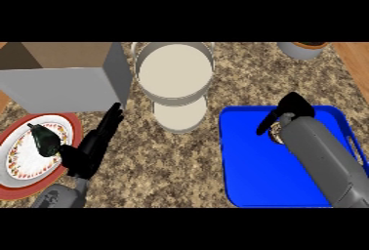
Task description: Pick the cupcake from the tray and place it in the tiered basket
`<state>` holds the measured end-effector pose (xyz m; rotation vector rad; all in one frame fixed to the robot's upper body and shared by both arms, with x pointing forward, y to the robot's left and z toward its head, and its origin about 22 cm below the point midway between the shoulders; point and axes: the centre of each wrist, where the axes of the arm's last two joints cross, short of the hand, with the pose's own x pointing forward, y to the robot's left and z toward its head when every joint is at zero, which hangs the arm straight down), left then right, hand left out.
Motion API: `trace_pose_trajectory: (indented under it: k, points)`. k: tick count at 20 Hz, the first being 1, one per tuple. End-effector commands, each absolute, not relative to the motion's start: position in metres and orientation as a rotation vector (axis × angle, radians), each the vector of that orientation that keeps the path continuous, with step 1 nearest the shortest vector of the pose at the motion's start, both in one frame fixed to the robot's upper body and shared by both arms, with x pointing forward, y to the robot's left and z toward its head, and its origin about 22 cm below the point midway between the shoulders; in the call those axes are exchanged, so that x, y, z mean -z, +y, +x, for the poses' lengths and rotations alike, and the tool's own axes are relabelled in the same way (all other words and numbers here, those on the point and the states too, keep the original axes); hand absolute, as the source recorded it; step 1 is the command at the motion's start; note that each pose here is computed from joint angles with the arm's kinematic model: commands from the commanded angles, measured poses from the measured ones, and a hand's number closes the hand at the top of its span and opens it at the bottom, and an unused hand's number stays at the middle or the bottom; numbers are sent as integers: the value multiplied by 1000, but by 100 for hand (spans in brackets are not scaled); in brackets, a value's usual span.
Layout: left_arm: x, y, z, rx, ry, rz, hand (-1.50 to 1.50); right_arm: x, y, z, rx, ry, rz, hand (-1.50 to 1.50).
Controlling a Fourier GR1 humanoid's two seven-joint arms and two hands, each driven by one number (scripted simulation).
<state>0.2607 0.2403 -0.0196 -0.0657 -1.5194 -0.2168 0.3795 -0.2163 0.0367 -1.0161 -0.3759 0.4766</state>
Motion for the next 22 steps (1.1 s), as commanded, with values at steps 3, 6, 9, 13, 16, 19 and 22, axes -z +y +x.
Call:
trace_pose_trajectory:
  k: [3, 6, 9, 13, 16, 19, 22]
  points:
    - [11, 246, 266, 217, -1529, -65, 0, -18, -218, 367, -308, -209, -1041, -150]
    - [31, 230, 250, 226, -1534, -52, 0, -19, -221, 355, -305, -214, -1017, -150]
    - [32, 228, 261, 224, -1528, -84, 0, -14, -222, 357, -308, -202, -1016, -150]
    - [30, 238, 266, 226, -1532, -70, 0, -9, -217, 353, -311, -221, -1026, -150]
    - [30, 226, 268, 222, -1524, -85, 0, 0, -225, 347, -297, -227, -1014, -150]
    - [22, 233, 272, 226, -1535, -71, 0, 7, -237, 349, -251, -357, -1025, 150]
    - [23, 238, 261, 233, -1548, -80, 0, 2, -236, 359, -276, -418, -1093, 150]
